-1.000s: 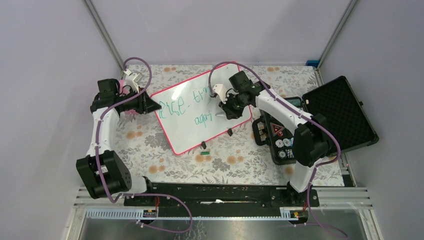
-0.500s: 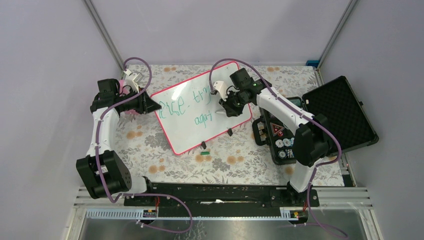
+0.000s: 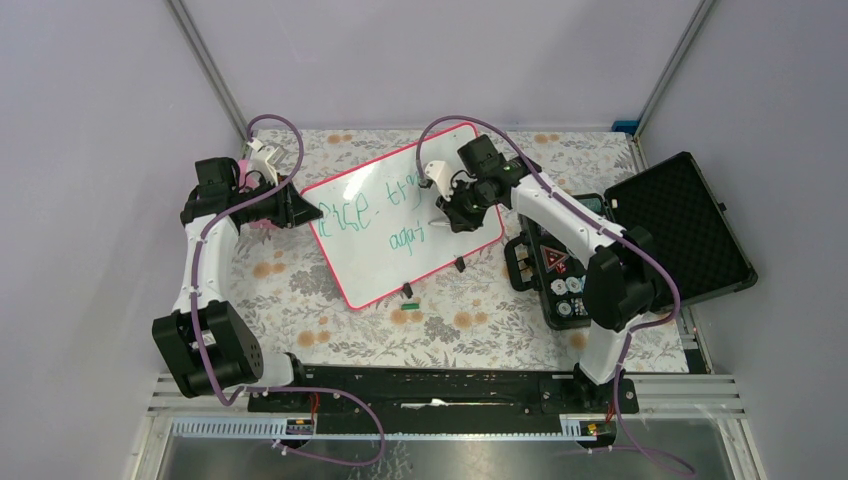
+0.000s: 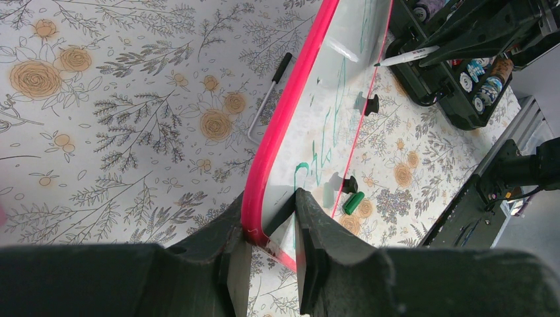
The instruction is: Write a sentence on the whiteboard
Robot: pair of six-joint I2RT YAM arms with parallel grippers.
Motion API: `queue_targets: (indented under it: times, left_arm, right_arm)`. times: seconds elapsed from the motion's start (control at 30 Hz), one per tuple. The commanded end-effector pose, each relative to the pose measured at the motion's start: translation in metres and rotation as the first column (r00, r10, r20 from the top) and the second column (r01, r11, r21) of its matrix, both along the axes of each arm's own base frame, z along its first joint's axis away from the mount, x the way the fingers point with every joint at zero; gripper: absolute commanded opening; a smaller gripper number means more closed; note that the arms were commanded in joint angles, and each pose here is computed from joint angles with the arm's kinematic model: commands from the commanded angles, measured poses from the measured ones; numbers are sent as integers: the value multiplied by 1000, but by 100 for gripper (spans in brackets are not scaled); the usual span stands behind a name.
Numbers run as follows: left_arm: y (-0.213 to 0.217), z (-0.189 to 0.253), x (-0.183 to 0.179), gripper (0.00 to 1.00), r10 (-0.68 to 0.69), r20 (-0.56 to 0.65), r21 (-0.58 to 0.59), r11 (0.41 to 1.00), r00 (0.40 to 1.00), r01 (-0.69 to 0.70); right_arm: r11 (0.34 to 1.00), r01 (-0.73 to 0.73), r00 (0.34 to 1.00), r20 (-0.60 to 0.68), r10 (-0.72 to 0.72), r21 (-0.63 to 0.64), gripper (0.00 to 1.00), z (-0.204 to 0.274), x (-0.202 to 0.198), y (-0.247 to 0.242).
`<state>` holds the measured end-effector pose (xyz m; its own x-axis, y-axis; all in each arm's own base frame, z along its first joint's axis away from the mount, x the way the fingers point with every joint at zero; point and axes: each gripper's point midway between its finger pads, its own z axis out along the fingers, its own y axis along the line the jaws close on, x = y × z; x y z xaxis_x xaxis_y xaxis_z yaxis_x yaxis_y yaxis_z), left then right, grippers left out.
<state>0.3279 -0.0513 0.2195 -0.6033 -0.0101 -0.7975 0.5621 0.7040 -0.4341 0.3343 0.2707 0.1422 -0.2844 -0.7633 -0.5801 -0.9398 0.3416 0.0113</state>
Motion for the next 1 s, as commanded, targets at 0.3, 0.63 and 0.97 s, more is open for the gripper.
queue_targets:
  times: [0.3,0.63,0.97]
  left_arm:
    - [3,0,3,0,-21,75,95,995,997,14]
    - [4,-1,2,0,-18,76,99,995,997,10]
    - [4,-1,2,0,-16,77,103,995,997,8]
  right_arm:
    - [999,-45,999,9,44,30,0,10,1,16]
    - [999,-42,999,-12,43,4,0,-4,1,14]
    - [999,-49,997,-57,48,-8,0,-20,-14,8]
